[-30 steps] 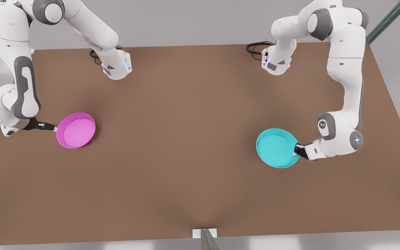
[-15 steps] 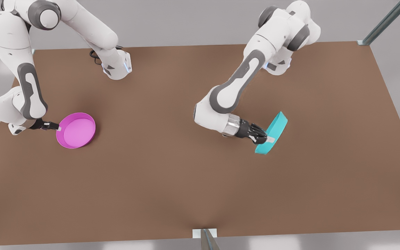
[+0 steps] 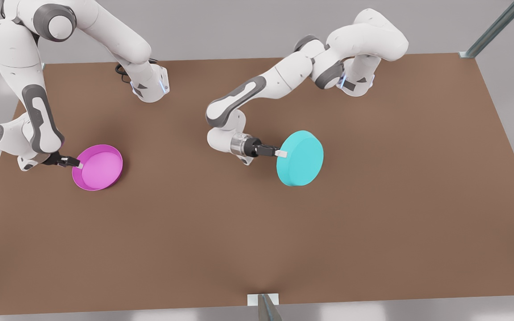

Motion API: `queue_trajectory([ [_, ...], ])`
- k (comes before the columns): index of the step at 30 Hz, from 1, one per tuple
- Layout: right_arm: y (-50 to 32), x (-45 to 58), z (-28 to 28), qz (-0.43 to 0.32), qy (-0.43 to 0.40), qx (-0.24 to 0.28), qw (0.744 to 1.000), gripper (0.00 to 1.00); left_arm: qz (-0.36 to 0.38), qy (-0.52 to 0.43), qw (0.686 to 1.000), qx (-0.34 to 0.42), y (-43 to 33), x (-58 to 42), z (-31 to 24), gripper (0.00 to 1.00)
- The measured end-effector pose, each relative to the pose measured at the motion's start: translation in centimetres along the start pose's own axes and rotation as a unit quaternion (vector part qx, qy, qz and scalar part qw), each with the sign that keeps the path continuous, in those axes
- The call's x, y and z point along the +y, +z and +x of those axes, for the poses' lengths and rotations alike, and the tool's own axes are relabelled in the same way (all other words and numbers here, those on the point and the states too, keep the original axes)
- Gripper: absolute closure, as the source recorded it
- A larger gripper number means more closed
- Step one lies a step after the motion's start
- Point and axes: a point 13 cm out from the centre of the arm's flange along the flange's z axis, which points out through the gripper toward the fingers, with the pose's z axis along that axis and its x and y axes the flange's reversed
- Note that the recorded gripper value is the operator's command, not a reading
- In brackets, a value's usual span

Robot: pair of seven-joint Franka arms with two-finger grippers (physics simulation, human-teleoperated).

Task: Flip the blue plate over with the left arm, and stack the pink plate on top of the blue plate with the right arm

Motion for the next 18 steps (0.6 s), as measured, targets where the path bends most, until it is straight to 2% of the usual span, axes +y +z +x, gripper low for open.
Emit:
queue_trajectory([
  [6, 0.5, 0.3, 0.0, -0.004, -0.003, 0.001, 1.0, 0.0, 0.031, -0.006, 0.999, -0.032, -3.6, -4.9, -1.7, 0.79],
  [17, 1.5, 0.5, 0.2, -0.009, -0.009, 0.007, 1.0, 0.0, 0.018, -0.061, 0.997, -0.053, -4.7, -9.3, -5.3, 0.79],
  [18, 1.5, 0.5, 0.2, -0.009, -0.01, 0.007, 1.0, 0.0, 0.019, -0.067, 0.996, -0.055, -4.8, -9.3, -5.4, 0.0],
])
